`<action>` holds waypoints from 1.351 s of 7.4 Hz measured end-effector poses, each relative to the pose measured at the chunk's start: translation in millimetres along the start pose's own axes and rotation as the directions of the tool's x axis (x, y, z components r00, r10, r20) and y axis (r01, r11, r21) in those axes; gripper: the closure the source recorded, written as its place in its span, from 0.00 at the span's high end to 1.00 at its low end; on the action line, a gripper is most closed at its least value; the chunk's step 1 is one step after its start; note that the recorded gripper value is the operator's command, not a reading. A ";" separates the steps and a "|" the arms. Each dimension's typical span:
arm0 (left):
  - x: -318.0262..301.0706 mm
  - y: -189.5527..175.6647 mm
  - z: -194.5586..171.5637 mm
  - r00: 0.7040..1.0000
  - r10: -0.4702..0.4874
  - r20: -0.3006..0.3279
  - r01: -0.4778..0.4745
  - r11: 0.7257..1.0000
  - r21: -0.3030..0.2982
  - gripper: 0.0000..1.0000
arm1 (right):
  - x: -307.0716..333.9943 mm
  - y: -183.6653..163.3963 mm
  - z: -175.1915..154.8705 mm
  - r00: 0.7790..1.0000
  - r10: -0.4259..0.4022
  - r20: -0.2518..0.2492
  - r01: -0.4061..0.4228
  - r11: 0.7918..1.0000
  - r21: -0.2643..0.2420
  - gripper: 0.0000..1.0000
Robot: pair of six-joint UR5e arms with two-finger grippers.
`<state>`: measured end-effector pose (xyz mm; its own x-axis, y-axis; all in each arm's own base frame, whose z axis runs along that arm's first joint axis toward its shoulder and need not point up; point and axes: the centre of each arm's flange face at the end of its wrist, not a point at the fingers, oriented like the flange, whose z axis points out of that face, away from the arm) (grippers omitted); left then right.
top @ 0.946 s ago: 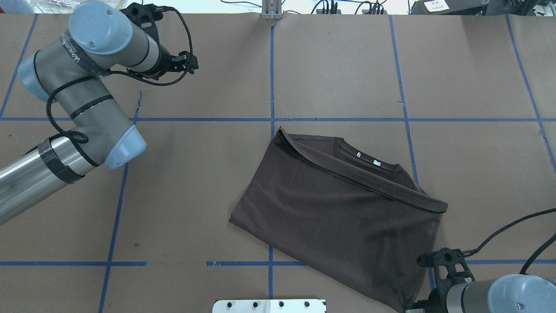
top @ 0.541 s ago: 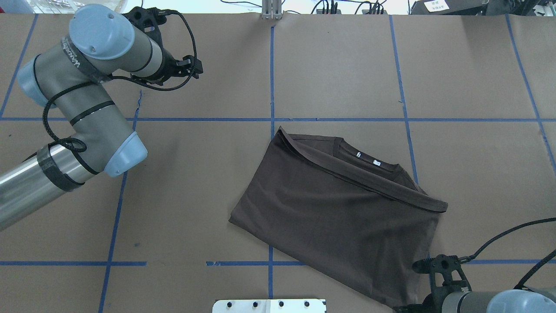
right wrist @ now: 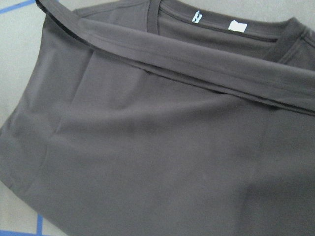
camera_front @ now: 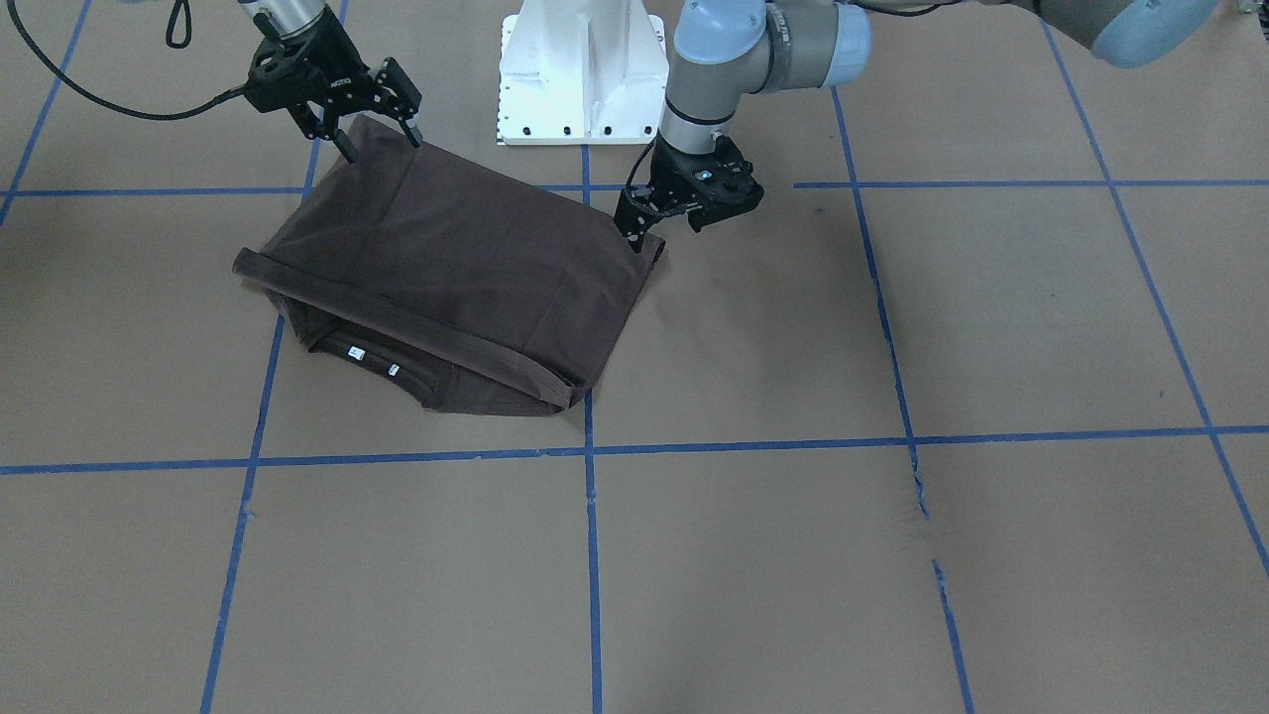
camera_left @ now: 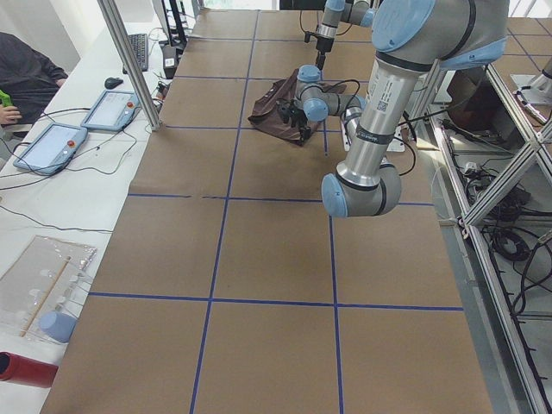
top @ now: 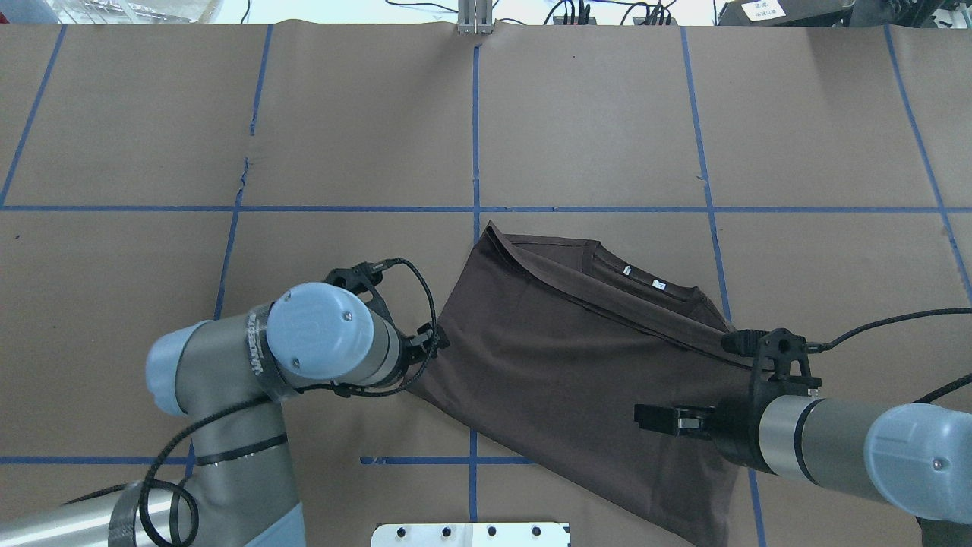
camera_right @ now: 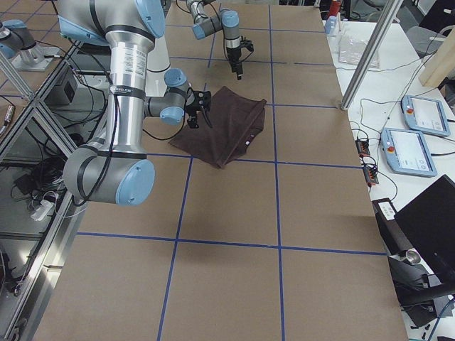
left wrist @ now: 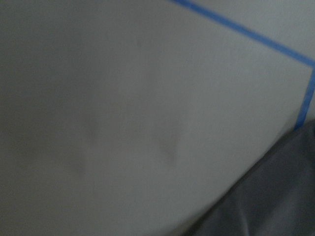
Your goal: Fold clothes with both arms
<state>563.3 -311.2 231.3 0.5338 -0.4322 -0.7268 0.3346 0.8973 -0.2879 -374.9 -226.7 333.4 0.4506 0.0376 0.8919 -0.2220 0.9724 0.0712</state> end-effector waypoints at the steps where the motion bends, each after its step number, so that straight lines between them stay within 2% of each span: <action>1: -2.5 18.1 13.4 1.000 -0.020 0.019 0.020 1.000 -0.010 0.86 | -2.8 -7.8 0.4 1.000 0.008 0.007 -0.008 1.000 0.014 1.00; 3: -3.4 26.6 24.6 0.999 -0.039 0.032 0.040 0.999 -0.012 0.74 | -3.8 -12.8 1.2 1.000 0.013 0.009 -0.013 1.000 0.023 1.00; 4: -3.1 26.1 26.7 0.999 -0.043 0.031 0.043 0.999 -0.005 0.57 | -3.7 -14.0 1.0 1.000 0.013 0.009 -0.013 1.000 0.024 1.00; 6: -3.1 25.1 28.4 0.999 -0.042 0.029 0.042 0.999 0.004 0.00 | -3.6 -14.9 0.9 1.000 0.012 0.010 -0.012 1.000 0.026 1.00; 10: -1.3 13.0 25.1 1.000 0.005 0.023 -0.005 1.000 0.018 0.00 | -3.0 -18.1 -0.2 1.000 0.015 0.011 -0.015 0.999 0.033 1.00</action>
<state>586.4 -301.2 244.2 0.5532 -0.4297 -0.7137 0.3458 0.8979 -0.2726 -372.1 -244.4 329.4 0.4381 0.0493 0.8976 -0.2570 0.9637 0.0725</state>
